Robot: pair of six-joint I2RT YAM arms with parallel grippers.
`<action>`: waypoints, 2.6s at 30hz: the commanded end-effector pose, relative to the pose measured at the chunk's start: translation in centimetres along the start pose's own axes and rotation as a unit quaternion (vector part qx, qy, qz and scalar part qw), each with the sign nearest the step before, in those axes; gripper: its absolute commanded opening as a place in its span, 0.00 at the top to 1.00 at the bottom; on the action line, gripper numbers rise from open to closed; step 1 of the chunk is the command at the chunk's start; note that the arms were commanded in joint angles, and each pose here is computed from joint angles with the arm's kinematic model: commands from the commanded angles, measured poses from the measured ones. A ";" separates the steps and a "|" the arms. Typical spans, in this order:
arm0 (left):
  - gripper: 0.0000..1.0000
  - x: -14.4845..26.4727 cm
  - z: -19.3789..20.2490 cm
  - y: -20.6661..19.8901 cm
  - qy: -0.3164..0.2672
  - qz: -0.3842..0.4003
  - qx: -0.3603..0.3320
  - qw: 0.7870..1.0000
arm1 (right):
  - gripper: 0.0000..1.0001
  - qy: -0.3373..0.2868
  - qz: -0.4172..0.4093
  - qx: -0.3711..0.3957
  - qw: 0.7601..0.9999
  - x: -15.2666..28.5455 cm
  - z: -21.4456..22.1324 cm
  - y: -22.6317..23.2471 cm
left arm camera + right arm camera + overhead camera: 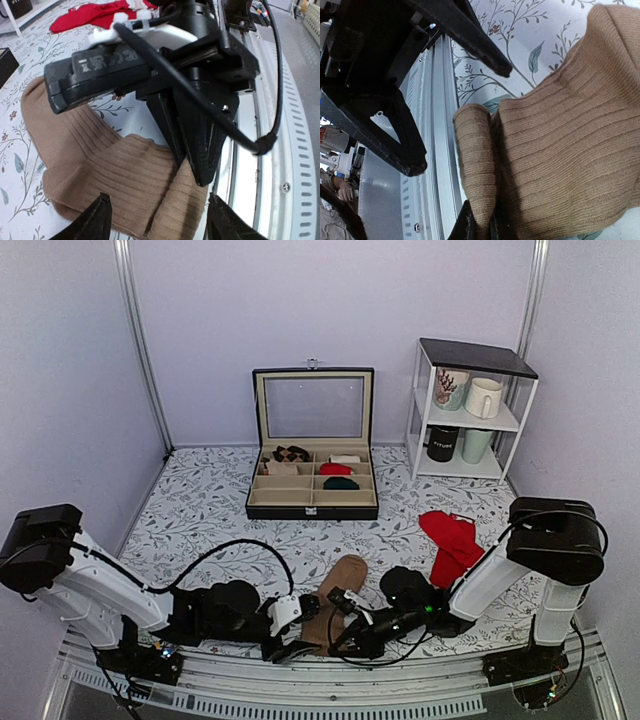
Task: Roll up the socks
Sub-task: Roll a pair of socks at the center of the board.
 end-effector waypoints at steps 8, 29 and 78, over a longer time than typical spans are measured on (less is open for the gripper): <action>0.49 -1.0 1.5 -1.7 0.001 0.057 -0.003 0.998 | 0.94 0.148 0.096 -0.143 0.974 0.9 6.6 -4.2; 1.00 -2.5 3.9 -1.0 0.092 0.091 0.107 0.986 | 0.76 0.086 0.125 -0.090 0.984 2.4 4.2 -3.0; 0.83 -2.2 8.4 1.3 0.196 0.112 0.274 0.935 | 0.96 0.026 0.268 0.324 0.907 -0.4 4.4 3.2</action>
Point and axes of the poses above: each gripper's point midway between its finger pads, its own x axis back along the fingers, its own y axis along the line the jaws close on, z = x × y, the point moved 10 cm from there along x, back along the fingers, and after that the axes turned 4 degrees about -x, right-handed, at the moved point
